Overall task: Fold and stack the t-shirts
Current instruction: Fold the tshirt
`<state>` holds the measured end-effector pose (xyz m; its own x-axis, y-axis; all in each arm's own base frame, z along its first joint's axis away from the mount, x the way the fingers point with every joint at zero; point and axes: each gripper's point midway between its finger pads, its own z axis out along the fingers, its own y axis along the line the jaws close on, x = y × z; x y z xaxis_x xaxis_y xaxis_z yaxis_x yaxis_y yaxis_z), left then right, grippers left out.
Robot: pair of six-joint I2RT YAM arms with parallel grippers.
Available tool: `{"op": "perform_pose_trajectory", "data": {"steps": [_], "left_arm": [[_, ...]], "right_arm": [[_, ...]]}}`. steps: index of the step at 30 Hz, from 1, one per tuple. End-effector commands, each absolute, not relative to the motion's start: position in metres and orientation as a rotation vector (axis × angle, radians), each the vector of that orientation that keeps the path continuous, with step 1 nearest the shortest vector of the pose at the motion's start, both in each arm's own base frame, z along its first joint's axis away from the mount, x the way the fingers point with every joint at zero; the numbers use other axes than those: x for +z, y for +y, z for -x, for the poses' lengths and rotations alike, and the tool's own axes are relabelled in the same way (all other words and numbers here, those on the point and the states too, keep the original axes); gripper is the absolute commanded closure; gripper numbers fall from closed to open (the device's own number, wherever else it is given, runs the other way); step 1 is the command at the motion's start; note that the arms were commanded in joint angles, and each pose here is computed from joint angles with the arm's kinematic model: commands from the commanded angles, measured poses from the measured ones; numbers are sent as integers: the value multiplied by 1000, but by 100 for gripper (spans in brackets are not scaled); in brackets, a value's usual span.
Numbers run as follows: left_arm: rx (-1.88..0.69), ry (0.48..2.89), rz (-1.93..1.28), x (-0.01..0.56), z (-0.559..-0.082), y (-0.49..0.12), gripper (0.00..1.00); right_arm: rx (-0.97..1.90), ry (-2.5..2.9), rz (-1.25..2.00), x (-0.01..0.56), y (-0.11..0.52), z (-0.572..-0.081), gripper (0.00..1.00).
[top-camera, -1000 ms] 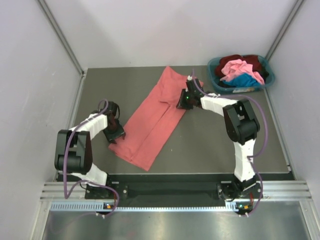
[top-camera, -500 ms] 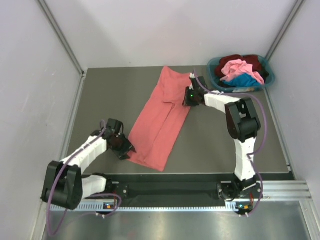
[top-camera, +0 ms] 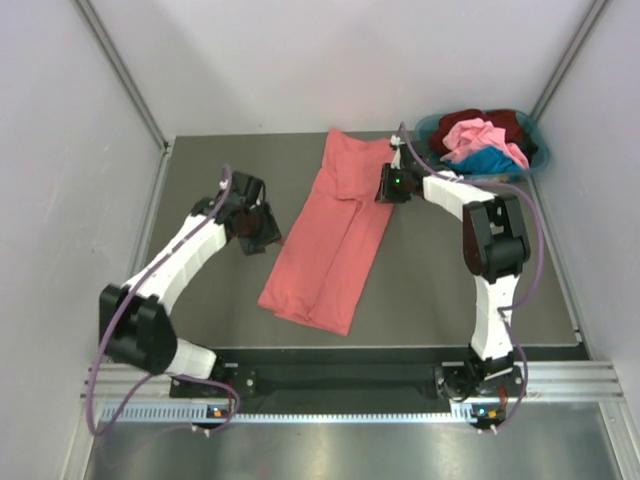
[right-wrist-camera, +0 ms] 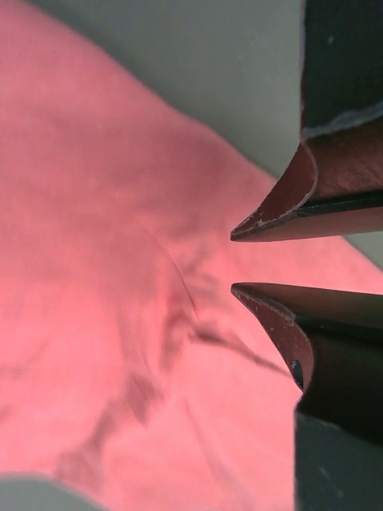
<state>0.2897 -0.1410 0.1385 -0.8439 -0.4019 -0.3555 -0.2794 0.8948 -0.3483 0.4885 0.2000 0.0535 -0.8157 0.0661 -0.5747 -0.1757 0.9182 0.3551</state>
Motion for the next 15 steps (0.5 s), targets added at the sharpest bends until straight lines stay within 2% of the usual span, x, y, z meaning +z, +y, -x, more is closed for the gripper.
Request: {"op": "perform_pose_trajectory", "data": {"steps": [1,6,11,12,15], "left_arm": [[-144,2761,287,108,-303,-119,44],[-197,2925,270,48,-269,-124,45],[-129,2972,325,22,-246,-113,48],[-115,2984,332,17,-243,-111,48],[-89,3045,372,0,-225,-108,51]], "right_arm": [[638,2385,120,113,222,-472,71],[671,2377,96,127,219,-448,69],[709,2352,93,133,216,-413,68],[732,2395,79,114,214,-394,68],[755,2414,46,106,209,-367,68]]}}
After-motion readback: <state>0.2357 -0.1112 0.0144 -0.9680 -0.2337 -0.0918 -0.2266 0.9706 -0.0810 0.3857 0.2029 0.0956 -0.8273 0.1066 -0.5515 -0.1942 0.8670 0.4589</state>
